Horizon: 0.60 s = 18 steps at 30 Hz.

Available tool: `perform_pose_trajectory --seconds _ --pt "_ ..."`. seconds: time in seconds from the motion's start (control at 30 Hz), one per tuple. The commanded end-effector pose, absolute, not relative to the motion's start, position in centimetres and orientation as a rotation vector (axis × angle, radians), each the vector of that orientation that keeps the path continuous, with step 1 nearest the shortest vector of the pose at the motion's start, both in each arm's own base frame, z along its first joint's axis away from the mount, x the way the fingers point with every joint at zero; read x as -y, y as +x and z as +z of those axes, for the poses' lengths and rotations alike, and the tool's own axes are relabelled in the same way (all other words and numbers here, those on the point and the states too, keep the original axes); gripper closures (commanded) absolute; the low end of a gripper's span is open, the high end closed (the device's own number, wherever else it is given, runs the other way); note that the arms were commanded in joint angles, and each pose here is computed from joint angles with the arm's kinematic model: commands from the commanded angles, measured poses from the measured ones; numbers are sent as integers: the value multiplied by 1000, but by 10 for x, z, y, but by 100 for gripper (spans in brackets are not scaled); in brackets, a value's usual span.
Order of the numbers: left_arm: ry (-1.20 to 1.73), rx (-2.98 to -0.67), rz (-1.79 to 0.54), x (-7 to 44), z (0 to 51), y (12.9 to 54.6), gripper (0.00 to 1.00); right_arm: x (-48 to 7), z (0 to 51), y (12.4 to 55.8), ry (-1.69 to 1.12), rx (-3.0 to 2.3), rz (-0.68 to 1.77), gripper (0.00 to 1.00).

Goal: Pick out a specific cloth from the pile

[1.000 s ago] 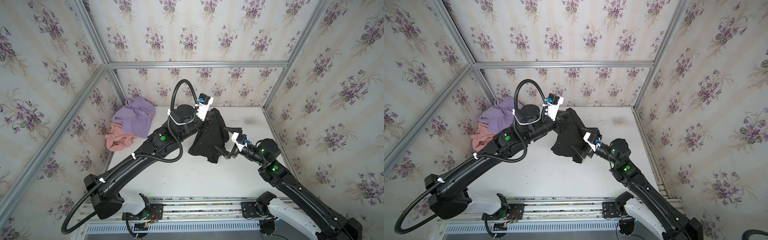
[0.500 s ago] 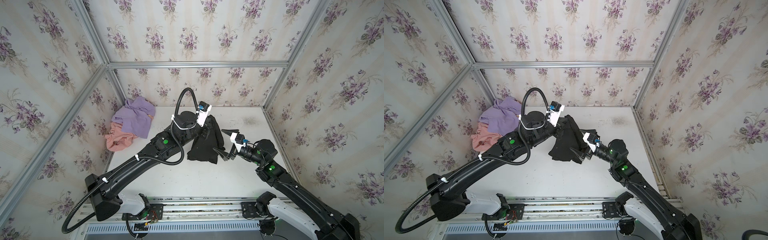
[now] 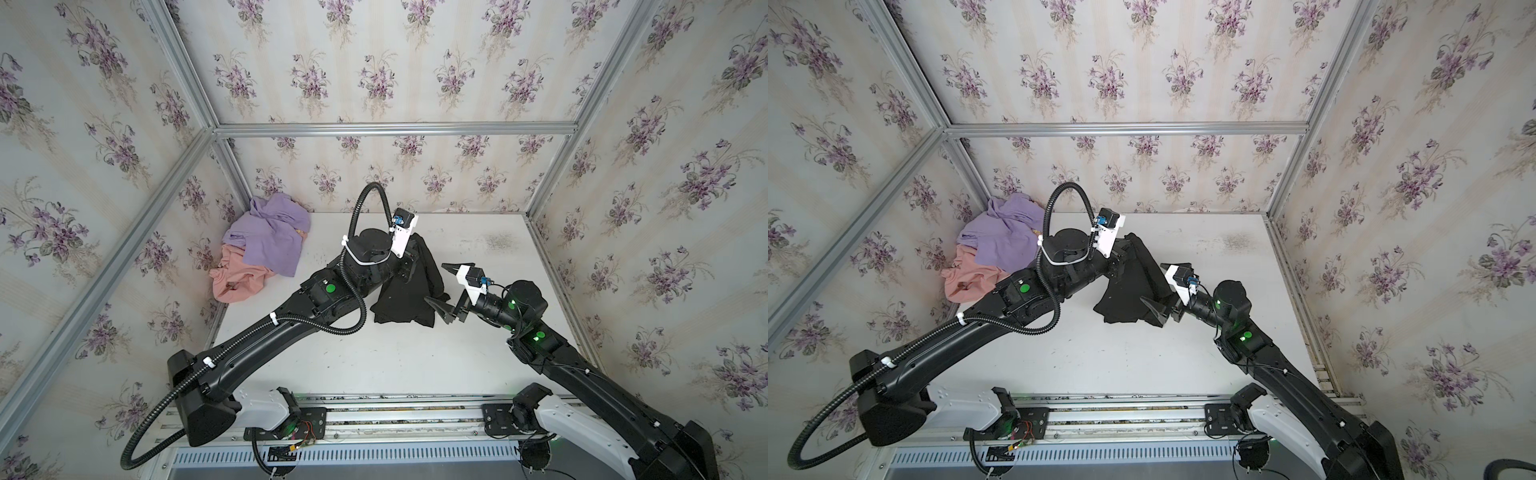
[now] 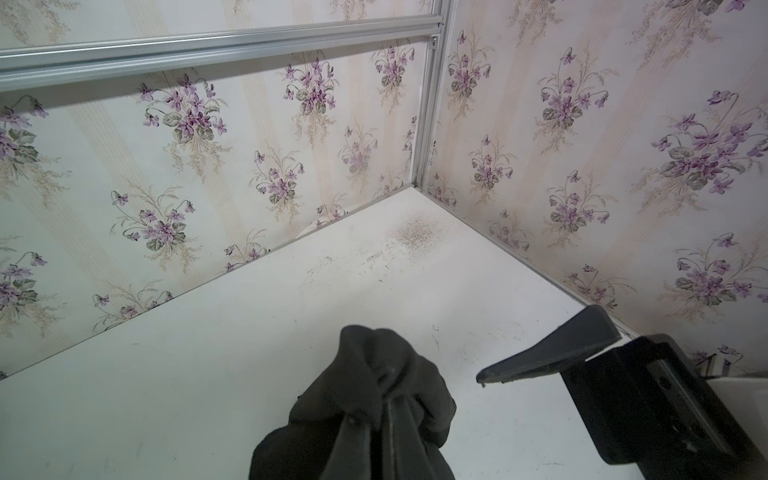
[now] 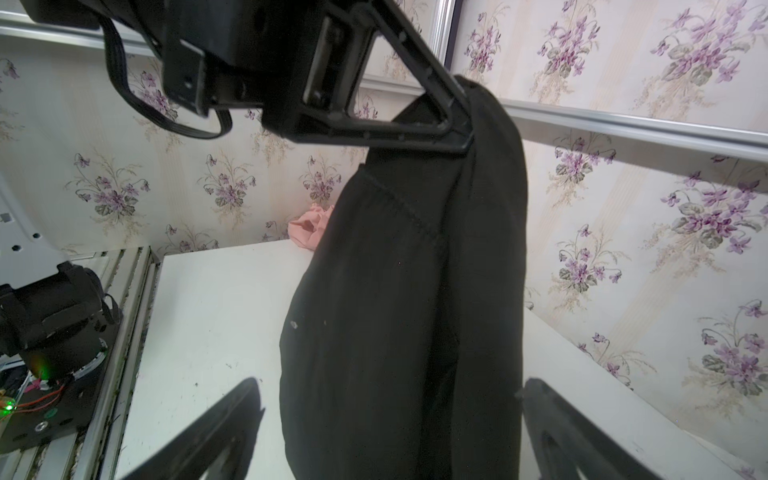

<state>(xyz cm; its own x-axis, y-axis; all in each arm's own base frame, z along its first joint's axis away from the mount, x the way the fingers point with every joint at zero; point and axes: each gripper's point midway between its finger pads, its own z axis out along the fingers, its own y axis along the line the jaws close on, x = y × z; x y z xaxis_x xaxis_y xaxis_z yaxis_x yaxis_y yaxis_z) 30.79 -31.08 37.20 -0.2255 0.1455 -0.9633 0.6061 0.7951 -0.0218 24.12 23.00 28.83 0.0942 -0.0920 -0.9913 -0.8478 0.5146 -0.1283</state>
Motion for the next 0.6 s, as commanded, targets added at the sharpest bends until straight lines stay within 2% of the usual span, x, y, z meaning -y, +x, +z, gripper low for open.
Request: perform_pose_trajectory --seconds 0.0,0.57 --pt "553 -1729 -464 307 382 311 95 -228 287 244 -876 -1390 673 0" --pt "539 -1778 -439 298 358 308 95 -220 267 258 -758 -1486 674 0"
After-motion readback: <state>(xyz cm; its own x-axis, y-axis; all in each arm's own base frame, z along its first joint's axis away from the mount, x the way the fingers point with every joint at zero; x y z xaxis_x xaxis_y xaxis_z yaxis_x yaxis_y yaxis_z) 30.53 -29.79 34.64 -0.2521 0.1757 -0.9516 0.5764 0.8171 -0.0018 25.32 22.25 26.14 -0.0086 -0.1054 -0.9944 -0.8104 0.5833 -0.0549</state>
